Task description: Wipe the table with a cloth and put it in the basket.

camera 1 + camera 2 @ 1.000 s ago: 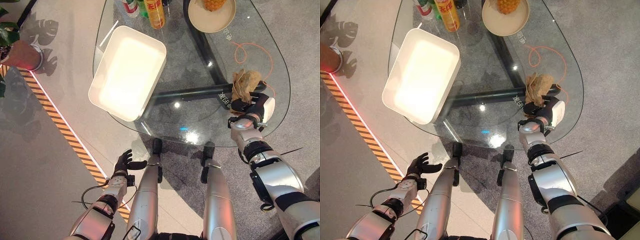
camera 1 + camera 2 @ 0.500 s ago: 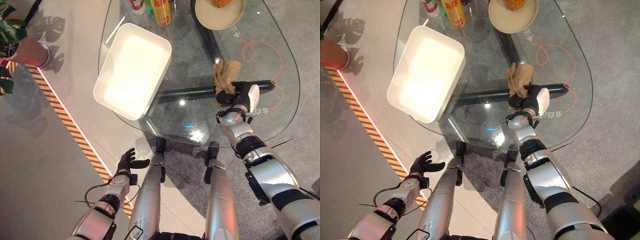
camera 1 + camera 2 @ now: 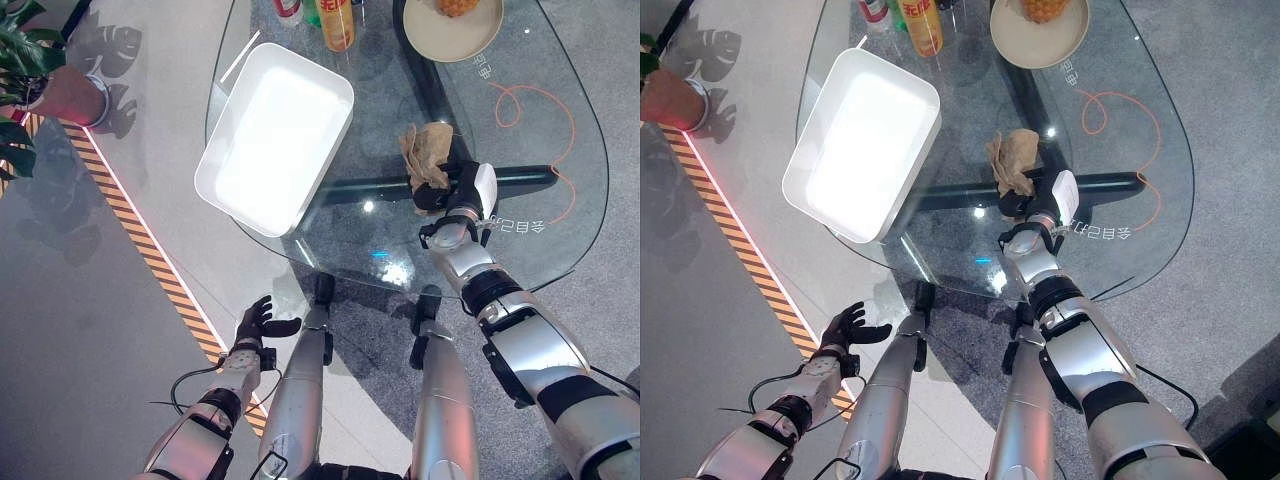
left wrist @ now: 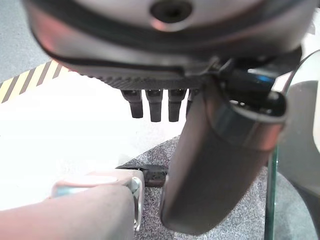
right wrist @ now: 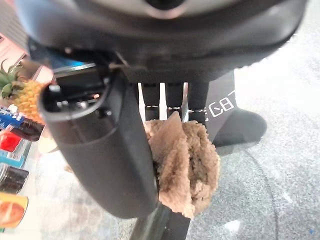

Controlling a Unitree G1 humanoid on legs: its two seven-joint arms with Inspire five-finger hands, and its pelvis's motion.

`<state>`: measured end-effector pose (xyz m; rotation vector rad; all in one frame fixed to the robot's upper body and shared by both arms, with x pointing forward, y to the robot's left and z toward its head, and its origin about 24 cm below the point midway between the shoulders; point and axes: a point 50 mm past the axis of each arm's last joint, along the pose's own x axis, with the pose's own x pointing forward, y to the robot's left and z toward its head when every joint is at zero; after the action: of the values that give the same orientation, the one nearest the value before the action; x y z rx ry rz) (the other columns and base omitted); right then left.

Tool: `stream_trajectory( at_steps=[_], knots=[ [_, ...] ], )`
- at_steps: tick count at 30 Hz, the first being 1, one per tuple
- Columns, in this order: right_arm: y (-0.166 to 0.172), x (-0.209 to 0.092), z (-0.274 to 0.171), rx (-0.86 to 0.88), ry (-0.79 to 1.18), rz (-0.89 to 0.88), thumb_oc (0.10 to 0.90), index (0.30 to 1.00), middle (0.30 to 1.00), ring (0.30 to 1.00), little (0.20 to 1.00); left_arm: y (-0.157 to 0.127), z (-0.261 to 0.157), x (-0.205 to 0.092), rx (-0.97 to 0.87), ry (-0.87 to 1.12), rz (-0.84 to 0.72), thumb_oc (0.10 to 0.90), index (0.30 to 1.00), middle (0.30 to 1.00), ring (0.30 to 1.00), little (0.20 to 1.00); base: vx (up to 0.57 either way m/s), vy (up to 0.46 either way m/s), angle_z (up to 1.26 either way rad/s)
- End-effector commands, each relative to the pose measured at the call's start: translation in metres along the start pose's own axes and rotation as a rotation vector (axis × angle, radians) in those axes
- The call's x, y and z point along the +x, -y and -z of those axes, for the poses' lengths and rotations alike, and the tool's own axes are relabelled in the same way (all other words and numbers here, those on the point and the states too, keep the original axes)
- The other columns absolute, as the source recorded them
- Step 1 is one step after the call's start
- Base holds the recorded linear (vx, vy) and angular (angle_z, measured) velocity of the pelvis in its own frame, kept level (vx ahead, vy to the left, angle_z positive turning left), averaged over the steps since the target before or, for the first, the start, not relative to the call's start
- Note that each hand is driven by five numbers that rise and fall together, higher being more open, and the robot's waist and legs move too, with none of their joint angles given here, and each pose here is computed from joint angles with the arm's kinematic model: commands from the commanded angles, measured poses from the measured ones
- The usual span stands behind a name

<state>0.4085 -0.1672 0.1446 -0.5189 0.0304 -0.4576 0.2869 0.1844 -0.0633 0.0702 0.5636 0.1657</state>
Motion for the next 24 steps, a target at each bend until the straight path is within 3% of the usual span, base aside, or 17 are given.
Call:
stream_trajectory(
  at_steps=[1,24],
  knots=[
    [-0.018,-0.011,-0.065,-0.011,0.262,-0.126,0.100,0.300,0.300,0.300,0.200,-0.003,0.010,-0.003,0.000,-0.023,-0.043,0.800,0.900,0.900,0.900,0.900,0.00,0.000,0.00],
    [-0.078,-0.057,-0.056,-0.199,0.401,-0.563,0.100,0.300,0.300,0.300,0.200,-0.001,0.000,-0.001,0.009,-0.003,-0.045,0.800,0.900,0.900,0.900,0.900,0.00,0.000,0.00]
  ],
)
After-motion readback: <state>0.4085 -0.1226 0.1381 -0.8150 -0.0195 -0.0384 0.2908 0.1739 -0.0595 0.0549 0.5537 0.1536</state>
